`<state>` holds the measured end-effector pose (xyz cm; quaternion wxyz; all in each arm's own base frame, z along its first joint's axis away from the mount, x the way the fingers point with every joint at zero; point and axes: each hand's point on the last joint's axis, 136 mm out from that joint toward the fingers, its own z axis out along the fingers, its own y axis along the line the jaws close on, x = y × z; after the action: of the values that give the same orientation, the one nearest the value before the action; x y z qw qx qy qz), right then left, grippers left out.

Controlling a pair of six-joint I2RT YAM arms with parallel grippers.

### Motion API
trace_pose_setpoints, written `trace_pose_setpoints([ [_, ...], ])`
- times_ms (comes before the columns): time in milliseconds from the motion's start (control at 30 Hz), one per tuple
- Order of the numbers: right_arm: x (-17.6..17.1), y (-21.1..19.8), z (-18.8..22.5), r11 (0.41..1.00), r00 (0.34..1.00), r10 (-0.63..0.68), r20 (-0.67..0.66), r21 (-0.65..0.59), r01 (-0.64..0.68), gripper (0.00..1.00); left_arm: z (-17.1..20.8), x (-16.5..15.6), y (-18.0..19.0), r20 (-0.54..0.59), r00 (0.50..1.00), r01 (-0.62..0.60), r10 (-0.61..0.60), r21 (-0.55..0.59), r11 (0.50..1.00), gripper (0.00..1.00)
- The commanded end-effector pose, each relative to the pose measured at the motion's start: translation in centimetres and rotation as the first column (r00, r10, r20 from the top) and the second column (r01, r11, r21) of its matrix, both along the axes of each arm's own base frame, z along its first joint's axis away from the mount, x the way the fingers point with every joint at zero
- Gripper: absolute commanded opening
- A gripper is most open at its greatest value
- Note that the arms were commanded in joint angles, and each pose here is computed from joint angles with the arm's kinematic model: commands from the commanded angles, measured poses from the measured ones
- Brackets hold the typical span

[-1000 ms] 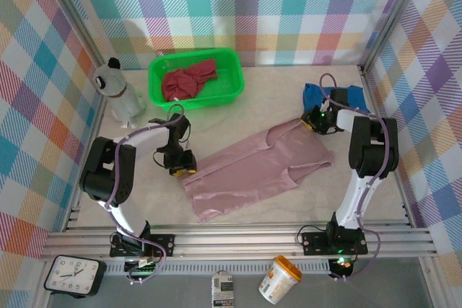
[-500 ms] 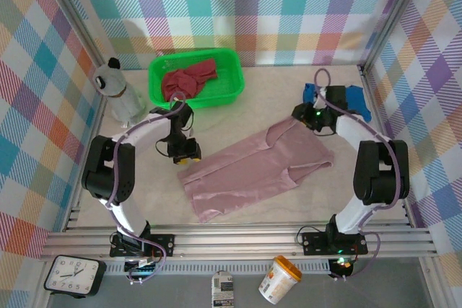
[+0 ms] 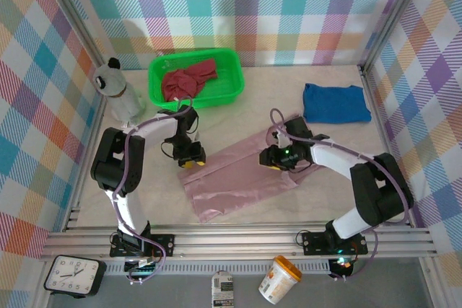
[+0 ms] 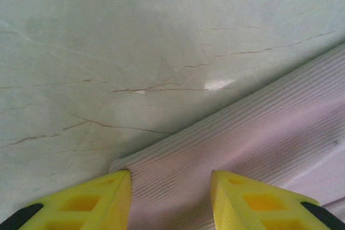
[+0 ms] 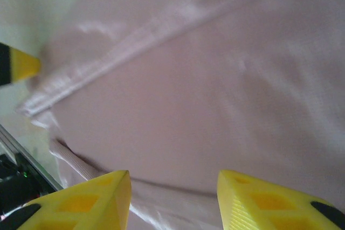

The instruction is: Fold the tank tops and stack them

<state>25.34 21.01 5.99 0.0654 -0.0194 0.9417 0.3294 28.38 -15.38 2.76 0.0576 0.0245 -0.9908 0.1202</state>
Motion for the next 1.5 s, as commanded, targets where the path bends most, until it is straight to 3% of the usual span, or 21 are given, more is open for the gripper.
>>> trace_pose_setpoints([
  [0,-2.6,-2.4,-0.5,0.993,0.998,-0.017,-0.056,-0.121,0.010,0.49,-1.3,-0.7,1.5,-0.030,0.998,0.050,-0.048,0.088,0.995,0.42],
  [167,-4.4,-6.8,-1.3,0.947,0.983,-0.146,-0.108,-0.304,0.108,0.53,-1.2,-1.0,3.2,-0.026,0.997,0.078,-0.075,0.186,0.979,0.42],
  [367,-4.3,-8.3,-1.5,0.927,0.972,-0.219,-0.082,-0.327,0.181,0.53,-1.0,-0.9,4.5,-0.021,0.995,0.101,-0.099,0.255,0.962,0.42],
  [533,-2.2,-6.2,-2.2,0.959,0.982,-0.173,-0.081,-0.242,0.149,0.44,-0.6,-0.5,4.5,-0.007,0.995,0.102,-0.104,0.260,0.960,0.42],
  [700,-0.1,-6.4,-3.6,0.945,0.987,-0.148,-0.069,-0.303,0.121,0.32,-0.8,-1.1,5.4,-0.022,0.994,0.108,-0.107,0.298,0.948,0.42],
  [867,1.3,-5.9,-5.0,0.942,0.989,-0.112,-0.092,-0.326,0.076,0.28,-0.8,-1.6,6.4,-0.025,0.995,0.095,-0.092,0.335,0.938,0.43],
  [1233,5.8,-1.5,-4.4,0.957,0.999,0.043,-0.031,-0.286,-0.050,0.29,-0.1,-0.9,9.1,-0.013,1.000,0.027,-0.024,0.383,0.923,0.43],
  [1467,7.9,2.0,-0.6,0.951,0.975,0.194,0.112,-0.264,-0.159,0.36,1.3,-0.8,11.2,0.006,0.999,-0.037,0.038,0.387,0.922,0.44],
])
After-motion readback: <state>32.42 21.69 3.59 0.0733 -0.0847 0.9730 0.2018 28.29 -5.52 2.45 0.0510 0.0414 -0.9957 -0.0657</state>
